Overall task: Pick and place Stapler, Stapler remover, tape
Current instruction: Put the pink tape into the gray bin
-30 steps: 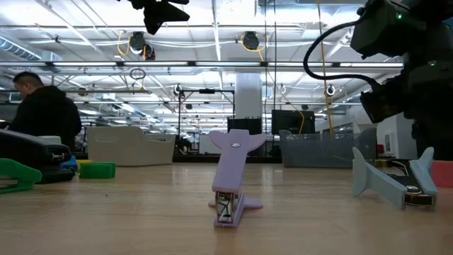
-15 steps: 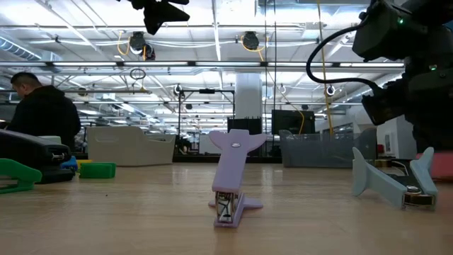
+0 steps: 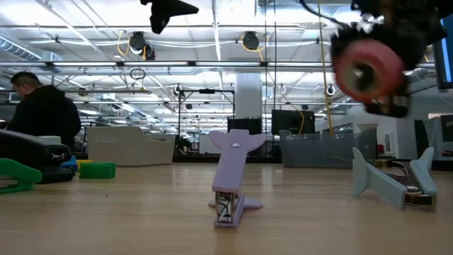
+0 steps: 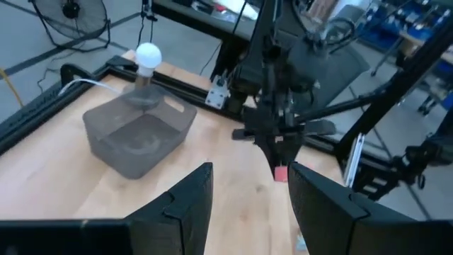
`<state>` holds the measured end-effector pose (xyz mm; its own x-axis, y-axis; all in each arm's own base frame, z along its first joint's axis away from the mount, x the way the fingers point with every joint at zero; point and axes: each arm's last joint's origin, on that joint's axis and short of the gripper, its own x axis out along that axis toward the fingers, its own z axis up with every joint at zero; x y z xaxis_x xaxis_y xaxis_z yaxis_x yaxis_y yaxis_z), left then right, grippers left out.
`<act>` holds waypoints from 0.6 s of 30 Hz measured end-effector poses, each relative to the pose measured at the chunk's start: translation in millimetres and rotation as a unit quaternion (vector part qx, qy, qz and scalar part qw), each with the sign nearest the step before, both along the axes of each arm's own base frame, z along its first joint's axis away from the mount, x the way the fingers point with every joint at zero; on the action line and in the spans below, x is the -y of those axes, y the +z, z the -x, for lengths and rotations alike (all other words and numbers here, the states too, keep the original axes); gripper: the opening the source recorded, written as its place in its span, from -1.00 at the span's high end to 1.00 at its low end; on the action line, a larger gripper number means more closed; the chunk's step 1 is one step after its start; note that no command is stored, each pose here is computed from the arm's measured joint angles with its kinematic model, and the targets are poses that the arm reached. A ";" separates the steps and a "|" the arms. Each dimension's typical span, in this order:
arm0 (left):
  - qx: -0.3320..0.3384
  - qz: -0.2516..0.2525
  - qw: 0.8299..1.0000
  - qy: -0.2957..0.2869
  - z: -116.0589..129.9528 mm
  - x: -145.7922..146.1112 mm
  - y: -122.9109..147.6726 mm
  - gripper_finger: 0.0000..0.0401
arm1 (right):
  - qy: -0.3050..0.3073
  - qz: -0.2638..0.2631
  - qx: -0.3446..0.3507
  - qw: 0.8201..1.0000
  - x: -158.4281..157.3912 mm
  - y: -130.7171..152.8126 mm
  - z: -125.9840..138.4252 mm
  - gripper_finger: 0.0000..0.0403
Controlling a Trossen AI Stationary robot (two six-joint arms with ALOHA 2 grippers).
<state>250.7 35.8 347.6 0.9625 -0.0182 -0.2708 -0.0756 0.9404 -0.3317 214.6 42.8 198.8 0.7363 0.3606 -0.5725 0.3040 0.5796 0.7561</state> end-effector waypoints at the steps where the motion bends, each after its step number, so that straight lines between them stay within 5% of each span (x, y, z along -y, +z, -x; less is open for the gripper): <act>1: 0.001 0.004 1.000 0.000 -2.9 0.1 -1.4 0.08 | -0.009 -0.001 0.036 0.999 3.5 6.6 -3.2 0.81; 9: 0.006 0.050 0.999 -0.015 -35.2 7.6 -18.8 0.08 | -0.098 0.058 0.254 0.961 34.5 45.0 -18.6 0.82; 18: 0.066 0.052 0.992 -0.092 -72.6 21.3 -34.8 0.08 | -0.180 0.174 0.286 0.925 51.2 50.2 -20.9 0.82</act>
